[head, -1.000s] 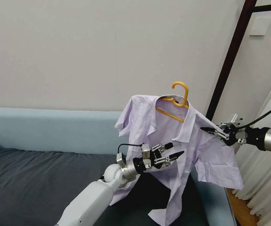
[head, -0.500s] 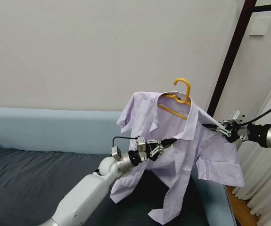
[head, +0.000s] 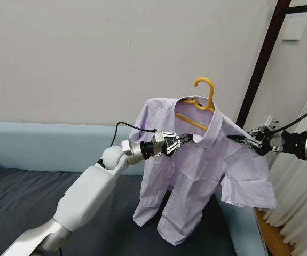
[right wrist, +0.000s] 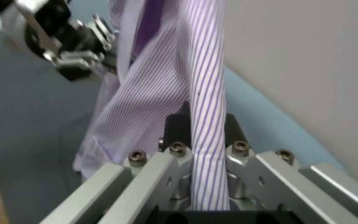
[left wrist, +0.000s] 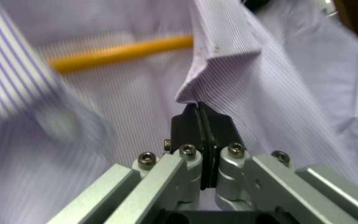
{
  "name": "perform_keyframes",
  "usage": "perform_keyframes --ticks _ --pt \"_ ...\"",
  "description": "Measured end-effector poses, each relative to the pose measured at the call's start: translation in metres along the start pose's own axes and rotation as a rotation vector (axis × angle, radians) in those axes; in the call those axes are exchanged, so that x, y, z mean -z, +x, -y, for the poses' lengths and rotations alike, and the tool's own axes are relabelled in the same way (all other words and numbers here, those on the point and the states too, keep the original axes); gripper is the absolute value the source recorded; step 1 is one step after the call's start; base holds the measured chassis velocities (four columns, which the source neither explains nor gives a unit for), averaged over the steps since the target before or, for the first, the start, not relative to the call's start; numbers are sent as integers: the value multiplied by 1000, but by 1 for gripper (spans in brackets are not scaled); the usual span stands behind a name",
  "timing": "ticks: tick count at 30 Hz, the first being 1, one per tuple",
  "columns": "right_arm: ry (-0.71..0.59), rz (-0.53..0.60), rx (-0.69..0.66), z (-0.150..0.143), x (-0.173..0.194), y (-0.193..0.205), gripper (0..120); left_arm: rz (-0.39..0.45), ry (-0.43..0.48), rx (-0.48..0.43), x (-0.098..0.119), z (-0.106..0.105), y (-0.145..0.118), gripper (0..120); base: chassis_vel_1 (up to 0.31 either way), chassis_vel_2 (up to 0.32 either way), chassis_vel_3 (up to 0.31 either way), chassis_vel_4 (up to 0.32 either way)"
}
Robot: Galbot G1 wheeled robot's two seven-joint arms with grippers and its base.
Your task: Pick up the clothes from the sofa and hang them on the clothes hanger.
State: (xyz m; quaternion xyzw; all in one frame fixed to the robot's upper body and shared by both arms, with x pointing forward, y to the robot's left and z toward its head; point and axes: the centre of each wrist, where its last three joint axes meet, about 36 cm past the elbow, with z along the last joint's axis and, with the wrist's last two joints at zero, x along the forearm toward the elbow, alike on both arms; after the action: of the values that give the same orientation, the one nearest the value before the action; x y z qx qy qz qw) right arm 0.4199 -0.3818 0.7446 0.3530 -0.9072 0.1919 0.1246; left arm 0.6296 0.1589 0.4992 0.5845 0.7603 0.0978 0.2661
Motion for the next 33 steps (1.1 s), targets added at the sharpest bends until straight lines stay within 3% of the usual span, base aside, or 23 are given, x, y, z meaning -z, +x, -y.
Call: perform_keyframes --ticks 9,16,21,26,29,33 --pt "-107 -51 32 -7 22 7 1 15 54 126 -6 11 -4 0 0 0 0 0" --pt "-119 -59 9 -3 45 18 1 56 37 121 13 -6 -17 0 0 0 0 0" --pt "-157 -67 -67 -1 60 26 1 68 43 105 14 -4 -28 0 0 0 0 0" --pt "-171 -44 -103 1 60 29 1 75 78 140 4 14 -29 0 0 0 0 0" --pt "-170 10 -134 -1 57 27 1 95 121 245 -7 40 -25 0 0 0 0 0" --pt "-148 50 -147 1 42 21 1 112 152 349 -18 66 -15 12 0 0 0 0"
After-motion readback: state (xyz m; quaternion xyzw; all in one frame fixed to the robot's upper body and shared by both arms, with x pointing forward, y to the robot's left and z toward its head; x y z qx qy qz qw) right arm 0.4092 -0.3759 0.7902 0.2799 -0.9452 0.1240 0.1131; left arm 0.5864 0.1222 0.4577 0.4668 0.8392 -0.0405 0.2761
